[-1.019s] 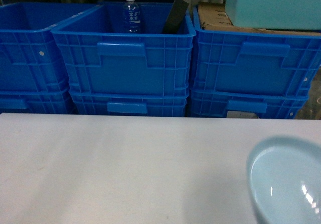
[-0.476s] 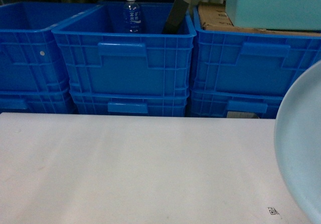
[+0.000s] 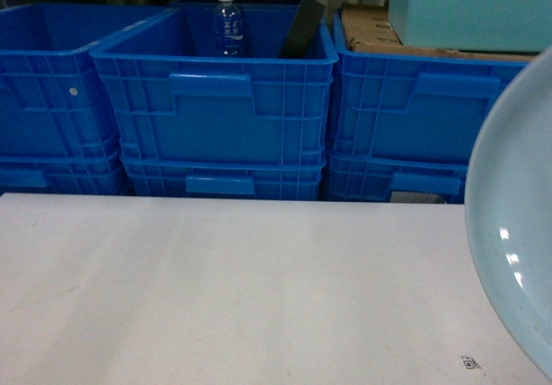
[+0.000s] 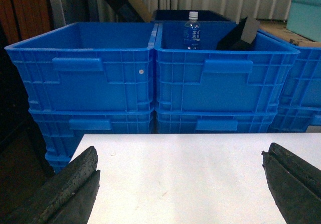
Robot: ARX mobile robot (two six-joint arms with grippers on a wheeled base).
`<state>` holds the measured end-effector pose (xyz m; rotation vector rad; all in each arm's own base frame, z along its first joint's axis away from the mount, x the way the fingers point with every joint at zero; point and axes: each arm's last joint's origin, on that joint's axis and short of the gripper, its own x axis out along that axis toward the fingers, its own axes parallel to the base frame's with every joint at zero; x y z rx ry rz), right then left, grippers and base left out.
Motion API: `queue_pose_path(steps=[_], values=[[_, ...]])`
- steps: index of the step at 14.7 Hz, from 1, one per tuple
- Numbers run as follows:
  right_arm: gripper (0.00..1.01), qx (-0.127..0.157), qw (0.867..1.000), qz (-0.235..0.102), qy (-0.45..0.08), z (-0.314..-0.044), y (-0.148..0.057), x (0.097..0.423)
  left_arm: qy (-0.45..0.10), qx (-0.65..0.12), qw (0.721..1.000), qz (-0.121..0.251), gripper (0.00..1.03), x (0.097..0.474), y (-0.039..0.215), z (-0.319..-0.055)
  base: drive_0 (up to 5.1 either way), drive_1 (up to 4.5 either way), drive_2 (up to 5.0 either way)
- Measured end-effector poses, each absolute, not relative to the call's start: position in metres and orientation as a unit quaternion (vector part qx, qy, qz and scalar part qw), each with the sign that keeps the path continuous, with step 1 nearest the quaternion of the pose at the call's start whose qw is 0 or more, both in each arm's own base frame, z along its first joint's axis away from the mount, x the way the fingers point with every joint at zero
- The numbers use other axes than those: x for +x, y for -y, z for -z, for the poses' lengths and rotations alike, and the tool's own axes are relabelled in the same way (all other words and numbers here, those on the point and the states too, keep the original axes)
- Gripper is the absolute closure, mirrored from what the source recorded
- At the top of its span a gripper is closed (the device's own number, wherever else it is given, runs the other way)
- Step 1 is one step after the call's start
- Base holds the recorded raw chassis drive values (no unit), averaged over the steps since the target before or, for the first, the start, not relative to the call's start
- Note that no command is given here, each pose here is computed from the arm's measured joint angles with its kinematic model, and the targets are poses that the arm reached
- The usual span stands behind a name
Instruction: Place blue tray on left shelf second layer neatly
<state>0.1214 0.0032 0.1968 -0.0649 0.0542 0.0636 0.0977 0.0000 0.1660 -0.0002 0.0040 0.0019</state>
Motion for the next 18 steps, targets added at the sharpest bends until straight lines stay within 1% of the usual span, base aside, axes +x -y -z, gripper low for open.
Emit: queue_pose_path(steps=[1, 2, 3, 18], values=[[0.99, -0.035, 0.999, -0.024, -0.032, -0.1924, 0.0004, 0.1214, -0.002, 0.0, 1.0, 0.0, 0.05, 0.0977, 0.0, -0.1659, 0.0, 0.0, 0.0], [0.99, -0.039, 0.999, -0.011, -0.011, -0.1956, 0.0062, 0.1213, -0.002, 0.0, 1.0, 0.0, 0.05, 0.0977, 0.0001, -0.166, 0.0, 0.0, 0.0], [0.99, -0.038, 0.999, -0.008, -0.014, -0.195, 0.0038, 0.1202, -0.002, 0.0, 1.0, 0.0, 0.05, 0.0977, 0.0001, -0.166, 0.0, 0.0, 0.0], [0.99, -0.038, 0.999, -0.007, -0.013, -0.1952, 0.0038, 0.1202, -0.002, 0.0, 1.0, -0.001, 0.05, 0.0977, 0.0, -0.166, 0.0, 0.0, 0.0]])
